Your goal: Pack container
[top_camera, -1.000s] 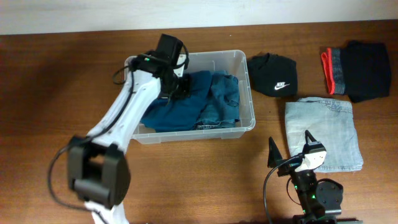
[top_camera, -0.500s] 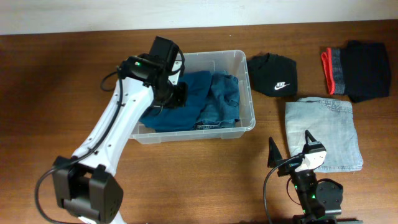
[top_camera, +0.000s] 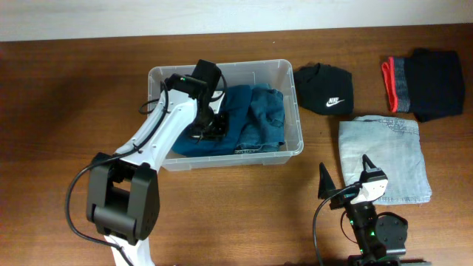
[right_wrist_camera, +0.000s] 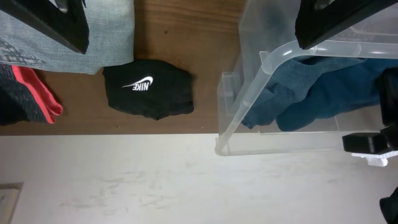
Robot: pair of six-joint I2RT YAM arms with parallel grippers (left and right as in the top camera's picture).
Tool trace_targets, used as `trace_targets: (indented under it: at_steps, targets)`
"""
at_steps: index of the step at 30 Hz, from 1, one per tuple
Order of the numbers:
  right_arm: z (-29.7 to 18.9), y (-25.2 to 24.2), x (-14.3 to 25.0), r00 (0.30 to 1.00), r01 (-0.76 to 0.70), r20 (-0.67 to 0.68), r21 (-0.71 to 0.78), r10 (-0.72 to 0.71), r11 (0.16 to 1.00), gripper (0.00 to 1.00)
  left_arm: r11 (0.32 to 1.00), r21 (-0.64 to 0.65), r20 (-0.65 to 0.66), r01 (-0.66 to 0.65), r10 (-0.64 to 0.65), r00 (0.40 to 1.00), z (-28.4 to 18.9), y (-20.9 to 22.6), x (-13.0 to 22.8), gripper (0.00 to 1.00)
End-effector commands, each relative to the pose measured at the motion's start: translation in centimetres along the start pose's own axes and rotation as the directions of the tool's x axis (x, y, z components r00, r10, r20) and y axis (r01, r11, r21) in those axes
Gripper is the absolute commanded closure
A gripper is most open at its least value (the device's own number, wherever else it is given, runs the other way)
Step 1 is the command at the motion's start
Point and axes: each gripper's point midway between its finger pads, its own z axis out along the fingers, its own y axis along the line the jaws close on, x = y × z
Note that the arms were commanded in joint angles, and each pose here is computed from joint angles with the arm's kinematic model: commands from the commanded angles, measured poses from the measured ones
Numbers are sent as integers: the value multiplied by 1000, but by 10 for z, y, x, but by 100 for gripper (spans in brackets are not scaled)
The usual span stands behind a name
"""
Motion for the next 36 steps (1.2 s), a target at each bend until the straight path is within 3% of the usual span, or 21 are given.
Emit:
trace_targets:
  at_steps: [1,3,8,13,16,24,29,36]
  targets:
    - [0,-3,3,1000,6,-2,16,-6,1000,2,999,28,-31,-23,24,999,11,-8,3,82]
    - [0,-3,2,1000,6,-2,16,-6,1000,2,999,34,5,-26,25,1000,0,-10,-6,71]
    - [0,-3,3,1000,6,-2,16,-6,1000,2,998,54,133,-39,31,991,-43,-15,-29,30]
    - [0,-3,2,1000,6,-2,16,-6,1000,2,999,4,292,-54,51,955,-98,-3,-53,8]
    - [0,-3,3,1000,6,-2,16,-6,1000,2,998,-70,409,-1,30,912,-142,20,-66,1]
    - [0,-3,3,1000,6,-2,16,-6,1000,2,967,-101,625,233,-120,771,-245,97,-58,1]
    - [0,-3,3,1000,6,-2,16,-6,1000,2,882,-89,634,463,-308,710,-261,167,-31,1]
    - [0,-3,3,1000,6,-2,16,-6,1000,1,784,-85,625,615,-439,646,-266,233,-1,1]
